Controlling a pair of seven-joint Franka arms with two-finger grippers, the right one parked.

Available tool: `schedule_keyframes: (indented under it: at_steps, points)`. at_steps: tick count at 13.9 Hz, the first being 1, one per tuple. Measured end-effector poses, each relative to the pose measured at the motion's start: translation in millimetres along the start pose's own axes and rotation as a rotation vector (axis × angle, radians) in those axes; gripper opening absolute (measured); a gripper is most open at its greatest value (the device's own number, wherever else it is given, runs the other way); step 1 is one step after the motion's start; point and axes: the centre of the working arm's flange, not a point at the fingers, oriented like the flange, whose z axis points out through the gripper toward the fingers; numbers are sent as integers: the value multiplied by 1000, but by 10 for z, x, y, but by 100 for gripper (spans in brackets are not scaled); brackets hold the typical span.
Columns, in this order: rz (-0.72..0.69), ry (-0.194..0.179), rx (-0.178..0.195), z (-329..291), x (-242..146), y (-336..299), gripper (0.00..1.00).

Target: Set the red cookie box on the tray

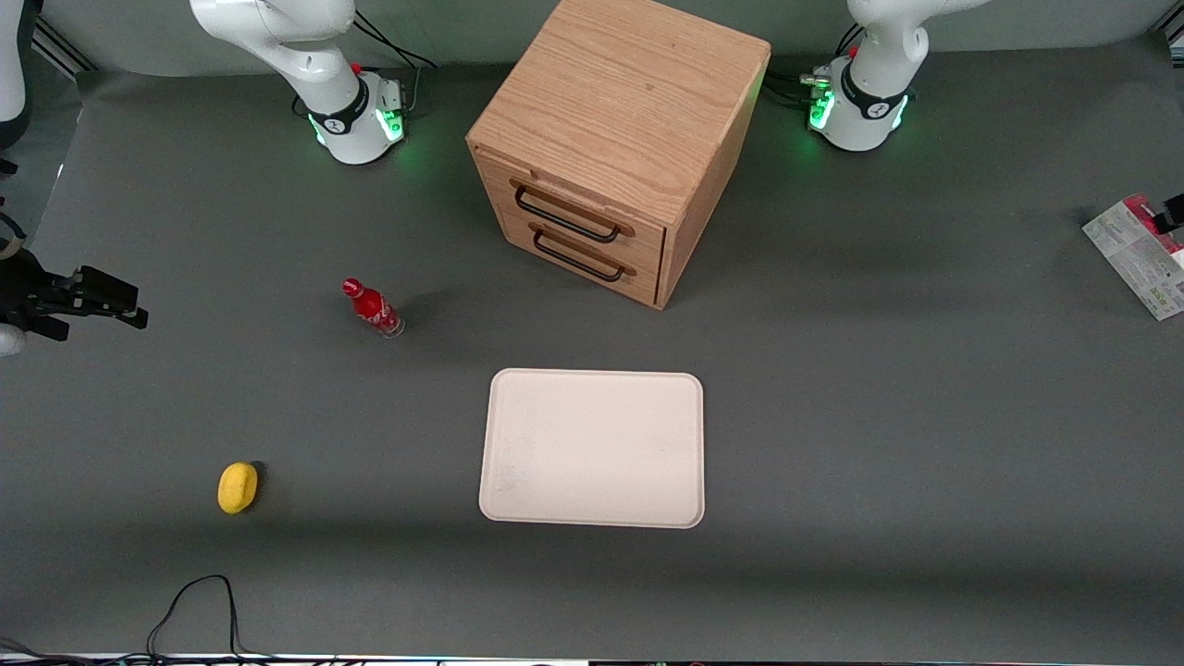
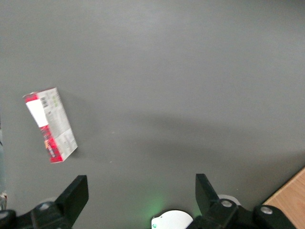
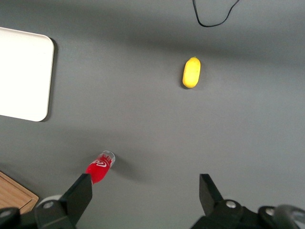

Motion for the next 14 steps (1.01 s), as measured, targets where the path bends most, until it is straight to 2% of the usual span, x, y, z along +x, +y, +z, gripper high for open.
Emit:
schedule_keyframes:
  at_steps: [2,4,8,14]
  points:
    - [-101,-9,-15,121,-14,-611,100]
    - [-192,-3,-25,265,-39,-1183,100]
    - [-282,0,-42,689,-124,-2194,100]
    - [-332,-65,-73,1593,107,-2718,100]
